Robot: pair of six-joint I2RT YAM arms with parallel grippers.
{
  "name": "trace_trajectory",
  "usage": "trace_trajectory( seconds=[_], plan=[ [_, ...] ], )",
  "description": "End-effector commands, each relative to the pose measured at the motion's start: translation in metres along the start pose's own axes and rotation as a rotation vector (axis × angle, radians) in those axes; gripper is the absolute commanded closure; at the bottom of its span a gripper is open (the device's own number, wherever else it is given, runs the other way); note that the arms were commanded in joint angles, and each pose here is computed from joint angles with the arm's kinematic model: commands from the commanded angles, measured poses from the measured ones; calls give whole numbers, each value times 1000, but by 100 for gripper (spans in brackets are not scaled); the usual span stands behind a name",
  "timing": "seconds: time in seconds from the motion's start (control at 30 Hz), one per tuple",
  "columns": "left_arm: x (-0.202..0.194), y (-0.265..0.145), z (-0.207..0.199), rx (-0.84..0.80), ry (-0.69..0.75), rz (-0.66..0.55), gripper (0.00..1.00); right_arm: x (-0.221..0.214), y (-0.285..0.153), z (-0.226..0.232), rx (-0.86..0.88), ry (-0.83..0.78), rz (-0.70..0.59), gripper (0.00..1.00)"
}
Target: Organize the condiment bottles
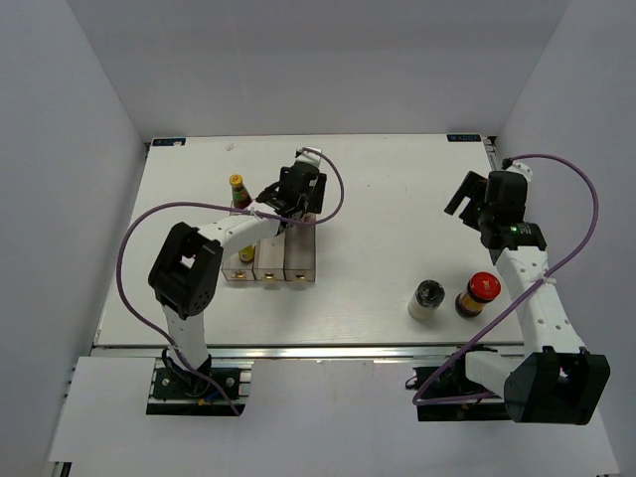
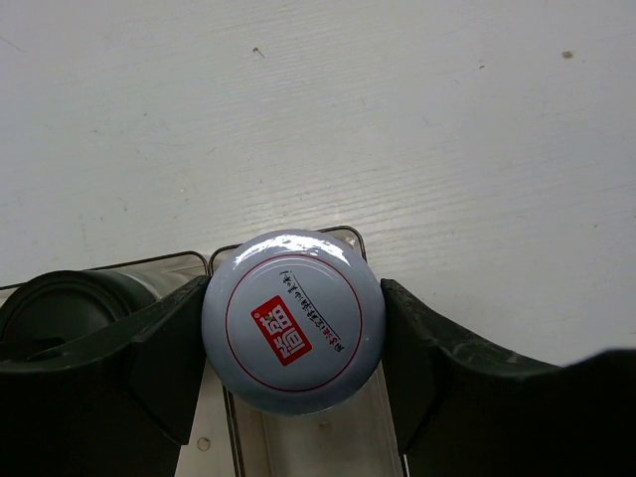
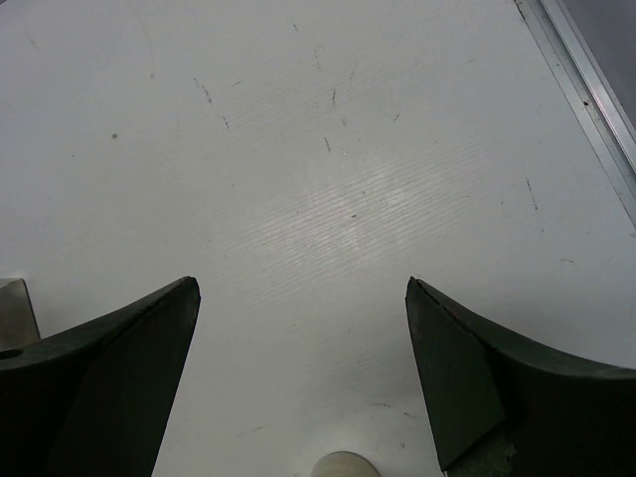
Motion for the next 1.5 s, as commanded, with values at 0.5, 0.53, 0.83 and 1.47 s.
trace_trajectory(
  seconds=[0.5,0.53,0.83,1.47],
  plan=[
    [29,3,3,17,-81,-127,19,4,2,-2,-9,-14,-17,11],
    [31,1,3,10,-83,-130,15,3,1,-1,-4,-14,-16,11],
    [58,-34,7,-50,-103,-207,2,2,-24,3,65,-36,2,11],
    [40,-156,64,9,-249,-216,2,-108,-85,15,-58,-340,331,11]
  ],
)
Point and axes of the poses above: each gripper's point midway between its finger pads, its own y axis out along the fingers, its own z axis along the line the jaws close on, x = y × z, the point moved 5 cm from there along -y, back along the fingers, and after that the axes turned 3 degrees about y, right-handed, at the moved point
